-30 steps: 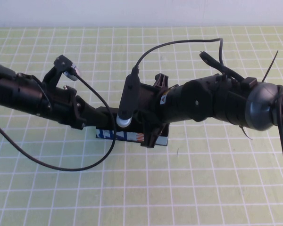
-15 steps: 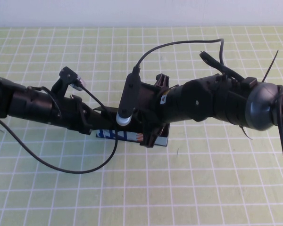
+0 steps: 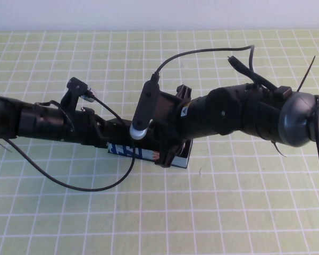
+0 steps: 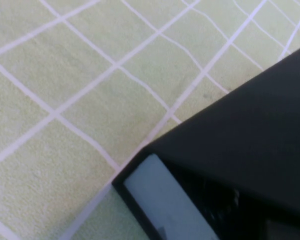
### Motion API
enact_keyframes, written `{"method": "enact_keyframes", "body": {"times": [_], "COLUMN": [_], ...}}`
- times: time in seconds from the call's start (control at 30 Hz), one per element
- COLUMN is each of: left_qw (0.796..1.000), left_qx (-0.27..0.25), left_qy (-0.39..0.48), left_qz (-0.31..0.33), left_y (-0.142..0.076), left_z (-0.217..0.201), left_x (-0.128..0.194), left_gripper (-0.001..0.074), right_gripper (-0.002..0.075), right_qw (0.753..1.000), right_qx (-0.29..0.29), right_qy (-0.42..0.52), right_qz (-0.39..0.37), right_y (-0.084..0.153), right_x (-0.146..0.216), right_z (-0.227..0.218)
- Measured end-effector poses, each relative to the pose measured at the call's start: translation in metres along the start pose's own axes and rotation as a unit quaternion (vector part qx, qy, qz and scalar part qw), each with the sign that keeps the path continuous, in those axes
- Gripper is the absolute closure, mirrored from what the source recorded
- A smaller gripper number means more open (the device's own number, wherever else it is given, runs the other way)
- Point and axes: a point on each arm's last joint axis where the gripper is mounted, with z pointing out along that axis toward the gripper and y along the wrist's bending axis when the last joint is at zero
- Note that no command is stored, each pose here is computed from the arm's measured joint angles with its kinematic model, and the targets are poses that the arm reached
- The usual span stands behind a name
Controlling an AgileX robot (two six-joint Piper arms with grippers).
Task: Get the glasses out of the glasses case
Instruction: Pick up the glasses from the glasses case
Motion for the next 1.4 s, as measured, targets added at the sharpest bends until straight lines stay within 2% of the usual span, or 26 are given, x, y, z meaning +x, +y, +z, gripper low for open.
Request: {"method": "enact_keyframes", "body": {"times": [0.1,0.2,0.27,0.4,0.57,0.73,0.93,1.2,1.4], "left_qw": [1.000,1.000,1.000,1.000,1.000,1.000,1.000,0.999,0.999], "left_qx": [0.005,0.007,0.007,0.010,0.014,0.018,0.020,0.036,0.046], "left_qy": [-0.001,-0.001,-0.001,-0.001,-0.002,-0.001,0.002,0.008,0.009], "left_qz": [-0.003,-0.004,-0.004,-0.007,-0.011,-0.019,-0.020,-0.016,-0.015], "left_y": [0.000,0.000,0.000,0.000,-0.001,-0.002,-0.002,-0.005,-0.007], "left_z": [0.001,0.001,0.001,0.002,0.002,0.002,0.002,0.001,0.001], "left_x": [0.001,0.001,0.001,0.002,0.001,0.002,0.002,0.003,0.003], "left_gripper": [0.0739,0.0739,0.0739,0.0739,0.0739,0.0739,0.0739,0.0739,0.0739], "right_gripper": [0.0519,0.0490,0.0522,0.0666,0.0732,0.0740,0.0742,0.0742,0.0742], "right_qw": [1.000,0.995,0.988,0.963,0.943,0.937,0.941,0.936,0.929], "right_qx": [-0.008,-0.020,-0.038,-0.090,-0.114,-0.079,-0.035,0.018,0.040], "right_qy": [-0.011,-0.034,-0.037,0.003,0.062,0.102,0.078,0.019,0.012], "right_qz": [0.020,0.087,0.144,0.256,0.305,0.323,0.328,0.350,0.367], "right_y": [-0.001,-0.002,0.000,0.009,0.018,0.018,0.009,-0.020,-0.041], "right_x": [-0.007,-0.020,-0.025,-0.024,-0.009,0.009,0.007,0.005,0.016], "right_z": [-0.013,-0.039,-0.055,-0.065,-0.042,-0.013,-0.008,-0.010,0.000]}}
